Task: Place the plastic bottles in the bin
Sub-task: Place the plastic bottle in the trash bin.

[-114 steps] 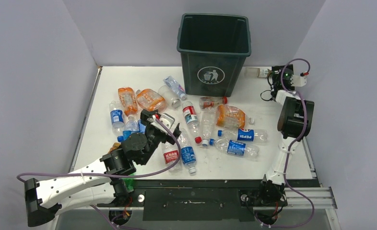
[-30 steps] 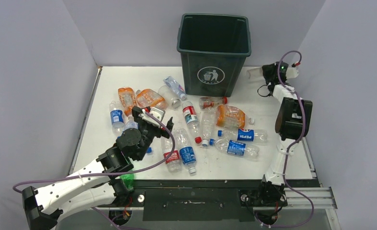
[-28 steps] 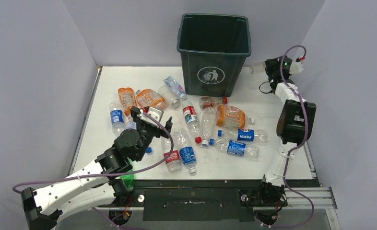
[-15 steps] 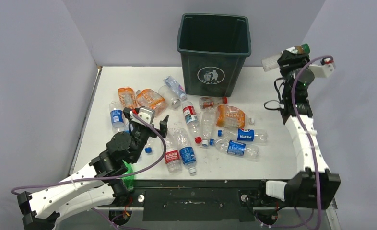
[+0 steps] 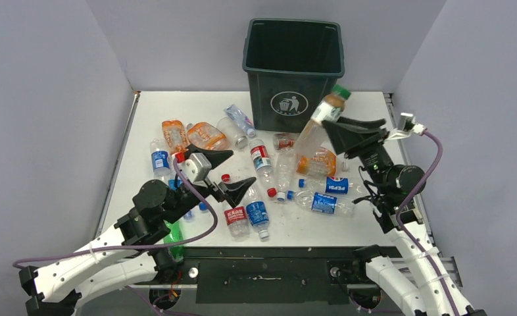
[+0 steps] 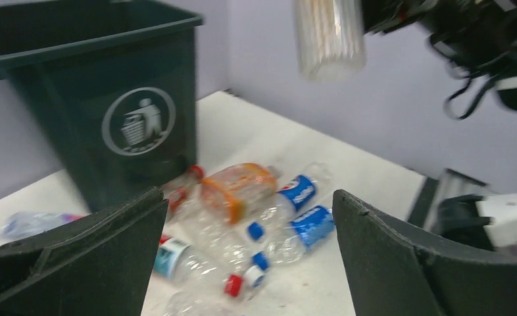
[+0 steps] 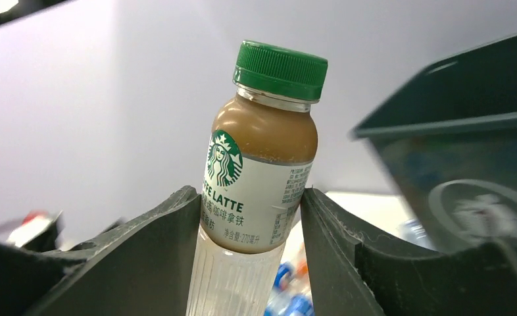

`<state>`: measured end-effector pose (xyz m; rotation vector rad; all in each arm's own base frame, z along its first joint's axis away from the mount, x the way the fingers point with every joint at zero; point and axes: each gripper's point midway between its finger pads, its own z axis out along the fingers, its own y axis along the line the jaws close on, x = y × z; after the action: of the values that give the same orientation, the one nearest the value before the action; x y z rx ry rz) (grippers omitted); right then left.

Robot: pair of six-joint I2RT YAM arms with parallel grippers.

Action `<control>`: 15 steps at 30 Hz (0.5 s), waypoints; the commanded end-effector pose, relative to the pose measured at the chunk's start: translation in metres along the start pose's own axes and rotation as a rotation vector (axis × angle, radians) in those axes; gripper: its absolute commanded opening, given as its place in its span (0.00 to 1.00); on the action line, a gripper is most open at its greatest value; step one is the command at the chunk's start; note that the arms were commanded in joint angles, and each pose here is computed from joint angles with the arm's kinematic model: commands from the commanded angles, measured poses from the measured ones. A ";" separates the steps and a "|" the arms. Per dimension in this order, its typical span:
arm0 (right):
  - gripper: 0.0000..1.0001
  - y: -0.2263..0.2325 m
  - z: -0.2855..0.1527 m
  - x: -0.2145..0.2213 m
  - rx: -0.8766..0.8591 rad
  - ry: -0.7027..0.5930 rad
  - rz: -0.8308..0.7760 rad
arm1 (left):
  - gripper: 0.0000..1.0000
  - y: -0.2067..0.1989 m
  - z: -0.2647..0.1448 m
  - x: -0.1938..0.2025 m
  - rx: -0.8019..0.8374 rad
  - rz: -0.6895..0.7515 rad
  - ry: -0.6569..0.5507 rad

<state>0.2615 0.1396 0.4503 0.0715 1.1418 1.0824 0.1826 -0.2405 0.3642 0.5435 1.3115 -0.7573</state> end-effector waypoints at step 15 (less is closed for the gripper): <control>0.05 0.119 -0.058 0.083 -0.584 0.204 0.024 | 0.96 -0.103 0.023 -0.049 0.516 -0.361 -0.077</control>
<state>0.1574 0.2292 0.4113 -0.4297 1.1116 1.4172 0.1304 -0.3188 0.3781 0.7082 1.3026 -1.3003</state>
